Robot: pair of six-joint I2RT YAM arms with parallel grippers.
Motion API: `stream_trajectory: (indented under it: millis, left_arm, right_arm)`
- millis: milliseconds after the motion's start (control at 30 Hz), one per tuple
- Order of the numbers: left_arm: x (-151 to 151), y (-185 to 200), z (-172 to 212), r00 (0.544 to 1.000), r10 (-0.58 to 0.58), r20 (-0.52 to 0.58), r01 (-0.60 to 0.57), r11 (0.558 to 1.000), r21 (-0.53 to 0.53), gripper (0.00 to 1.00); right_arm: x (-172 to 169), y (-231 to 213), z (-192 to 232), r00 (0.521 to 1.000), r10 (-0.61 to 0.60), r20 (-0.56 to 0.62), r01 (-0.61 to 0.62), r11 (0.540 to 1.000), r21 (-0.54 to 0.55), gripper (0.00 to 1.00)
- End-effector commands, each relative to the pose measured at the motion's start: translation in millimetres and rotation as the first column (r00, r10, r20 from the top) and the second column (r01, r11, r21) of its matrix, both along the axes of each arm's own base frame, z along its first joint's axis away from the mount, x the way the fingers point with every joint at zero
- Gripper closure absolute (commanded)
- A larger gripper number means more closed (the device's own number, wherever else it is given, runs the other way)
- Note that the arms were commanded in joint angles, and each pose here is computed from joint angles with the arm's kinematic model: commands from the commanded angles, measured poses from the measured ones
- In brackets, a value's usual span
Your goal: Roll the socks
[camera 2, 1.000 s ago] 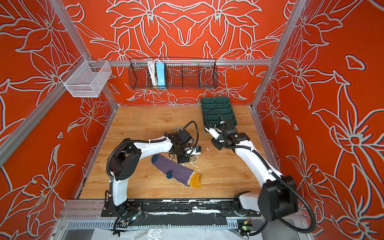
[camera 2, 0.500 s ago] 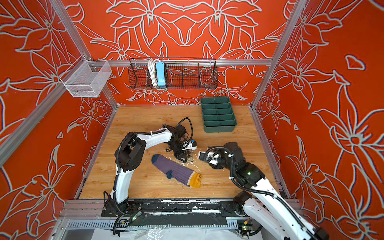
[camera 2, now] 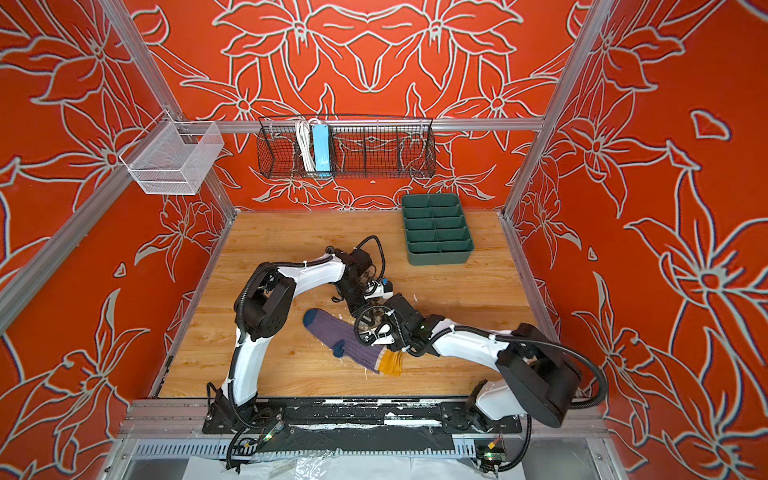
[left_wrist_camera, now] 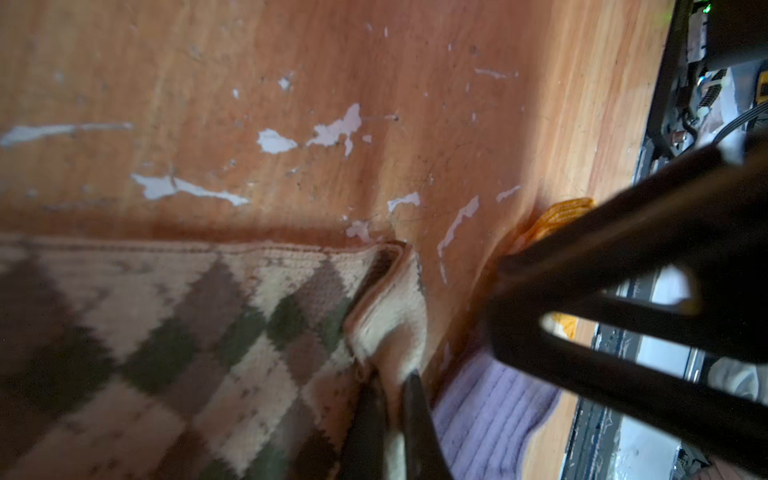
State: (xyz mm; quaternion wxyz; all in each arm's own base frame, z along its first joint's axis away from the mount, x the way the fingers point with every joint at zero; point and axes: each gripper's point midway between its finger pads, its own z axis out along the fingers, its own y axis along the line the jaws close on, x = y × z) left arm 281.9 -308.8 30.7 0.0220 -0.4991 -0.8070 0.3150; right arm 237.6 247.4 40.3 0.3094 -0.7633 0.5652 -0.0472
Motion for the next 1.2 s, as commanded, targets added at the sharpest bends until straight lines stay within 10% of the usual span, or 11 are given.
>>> stream_trajectory:
  millis: [0, 200, 400, 700, 833, 967, 1167]
  left_arm:
    - [-7, 3, -5, 0.999, 0.000, -0.054, 0.001, 1.000, 0.017, 1.00]
    - [-7, 3, -4, 0.999, -0.002, -0.054, 0.003, 1.000, 0.012, 1.00]
    - [0, 6, 6, 1.000, 0.012, 0.006, -0.012, 1.000, 0.016, 0.96]
    - [32, 44, 63, 0.937, 0.168, 0.307, -0.159, 0.986, -0.052, 0.47]
    - [59, 79, 100, 0.798, 0.315, 0.513, -0.319, 0.944, -0.083, 0.47]
    - [70, 125, 147, 0.538, 0.406, 0.739, -0.461, 0.875, -0.145, 0.47]
    - [25, 149, 215, 0.316, 0.415, 0.853, -0.338, 0.889, -0.307, 0.37]
  right_arm:
    - [24, 20, 9, 0.997, -0.016, 0.069, 0.013, 0.999, 0.040, 0.53]
    - [28, 21, -15, 0.999, -0.043, 0.031, 0.043, 0.999, 0.008, 0.62]
    - [16, 8, -27, 0.996, -0.066, -0.067, 0.060, 0.995, -0.081, 0.93]
    - [-8, -13, -11, 0.961, -0.109, -0.254, 0.064, 0.982, -0.178, 1.00]
    - [-16, -15, -4, 0.913, -0.154, -0.379, 0.073, 0.973, -0.220, 1.00]
    - [-23, -9, 2, 0.834, -0.195, -0.516, 0.080, 0.968, -0.238, 1.00]
    - [-26, -2, 0, 0.691, -0.269, -0.671, 0.086, 0.952, -0.293, 1.00]
